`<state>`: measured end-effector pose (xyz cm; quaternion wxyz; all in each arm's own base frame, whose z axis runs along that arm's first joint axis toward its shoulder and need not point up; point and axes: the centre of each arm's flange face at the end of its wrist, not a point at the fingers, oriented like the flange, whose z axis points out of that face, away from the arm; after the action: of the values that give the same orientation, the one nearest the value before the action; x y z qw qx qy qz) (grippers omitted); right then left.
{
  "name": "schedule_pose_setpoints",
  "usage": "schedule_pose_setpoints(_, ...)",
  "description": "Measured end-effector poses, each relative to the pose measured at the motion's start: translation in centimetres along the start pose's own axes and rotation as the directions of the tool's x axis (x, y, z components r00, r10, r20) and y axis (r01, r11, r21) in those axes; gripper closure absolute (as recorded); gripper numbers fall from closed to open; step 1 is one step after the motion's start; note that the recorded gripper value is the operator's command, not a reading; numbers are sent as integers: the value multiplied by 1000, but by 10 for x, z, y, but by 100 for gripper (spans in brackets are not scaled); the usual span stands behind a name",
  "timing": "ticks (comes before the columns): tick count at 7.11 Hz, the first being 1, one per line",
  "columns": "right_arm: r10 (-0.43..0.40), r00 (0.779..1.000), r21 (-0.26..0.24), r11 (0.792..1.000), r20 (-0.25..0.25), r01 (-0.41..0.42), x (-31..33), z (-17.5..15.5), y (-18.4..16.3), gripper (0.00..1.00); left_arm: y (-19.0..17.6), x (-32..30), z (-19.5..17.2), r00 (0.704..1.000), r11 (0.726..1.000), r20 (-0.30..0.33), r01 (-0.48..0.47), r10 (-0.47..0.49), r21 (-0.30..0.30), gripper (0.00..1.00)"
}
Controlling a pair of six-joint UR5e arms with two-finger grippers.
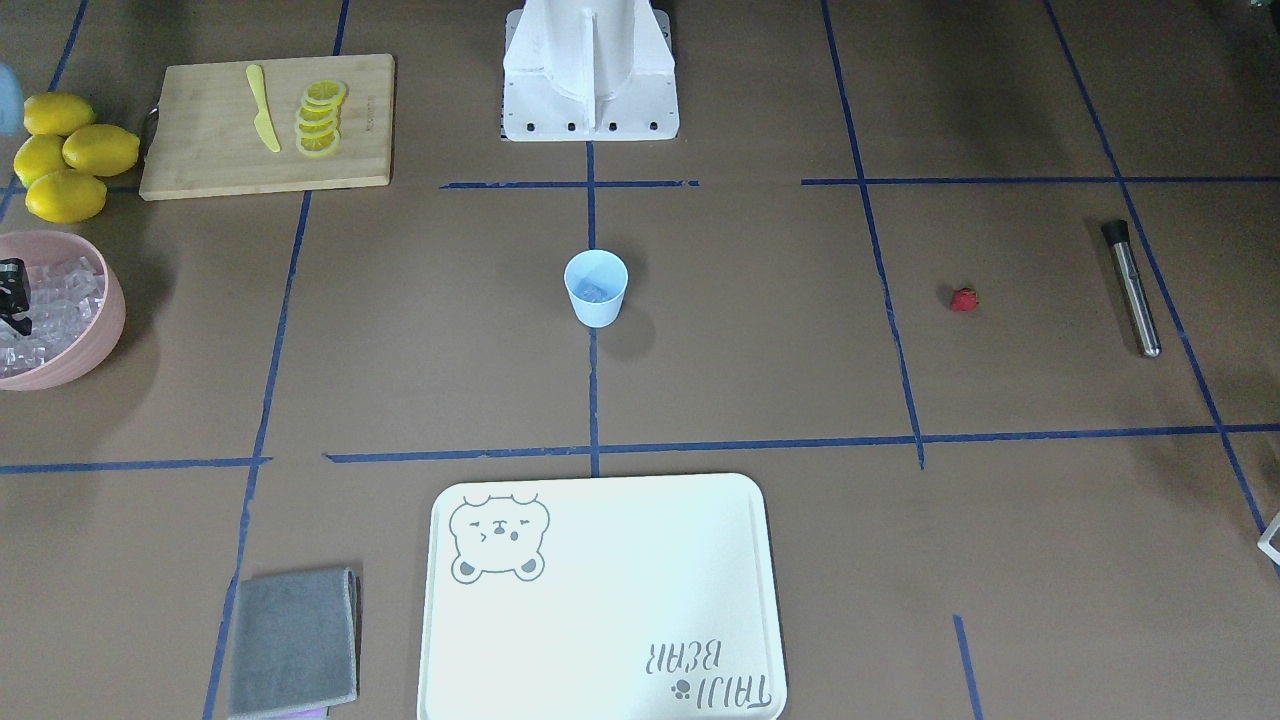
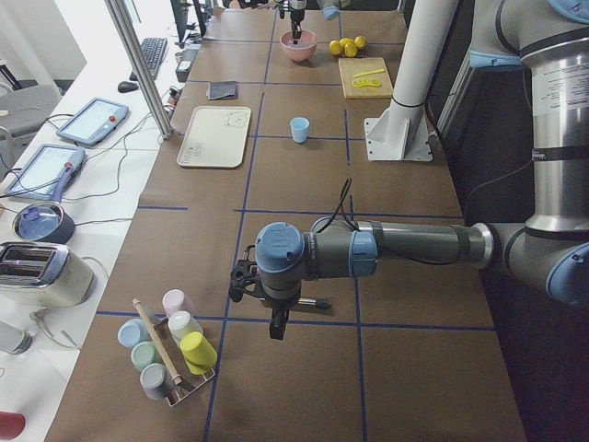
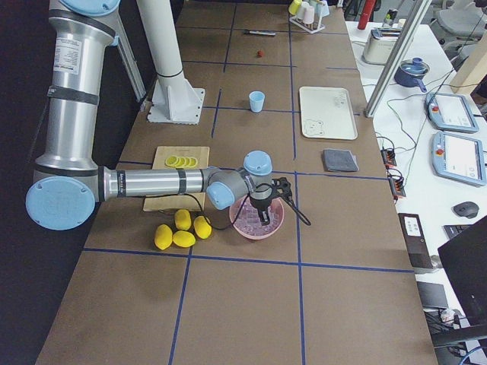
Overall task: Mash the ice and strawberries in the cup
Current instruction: 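Grasp a third ice cube from the pink bowl with the right gripper, then carry the ice cube over the light-blue cup and release it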
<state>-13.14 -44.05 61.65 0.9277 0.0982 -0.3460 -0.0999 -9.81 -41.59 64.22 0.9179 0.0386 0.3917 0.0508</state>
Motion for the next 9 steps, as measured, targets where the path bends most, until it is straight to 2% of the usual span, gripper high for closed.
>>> schedule_pose_setpoints(2, 10, 1000, 18, 1000, 3, -10, 3, -10, -4, 92, 0, 0, 0, 1000, 1000, 0, 0, 0, 0, 0)
schedule_pose_setpoints(4, -15, 1000, 72, 997, 24, 13, -18, -36, -22, 90, 0, 0, 0, 1000, 1000, 0, 0, 0, 0, 0)
schedule_pose_setpoints(5, -61, 997, 110, 992, 49, 55, -49, -50, -46, 90, 0, 0, 0, 1000, 1000, 0, 1, -1, -1, 0)
schedule_pose_setpoints(6, -95, 993, 129, 988, 73, 85, -91, -62, -76, 90, 0, 0, 0, 1000, 1000, 0, 1, -1, -1, 0)
schedule_pose_setpoints(7, -86, 991, 124, 990, 98, 73, -145, -77, -111, 90, 1, -1, 1, 1000, 1000, 0, 2, -2, -2, 0)
schedule_pose_setpoints(9, -5, 992, 111, 994, 130, -9, -284, -93, -157, 89, 1, -1, 1, 1000, 1000, -1, 2, -2, -2, 0)
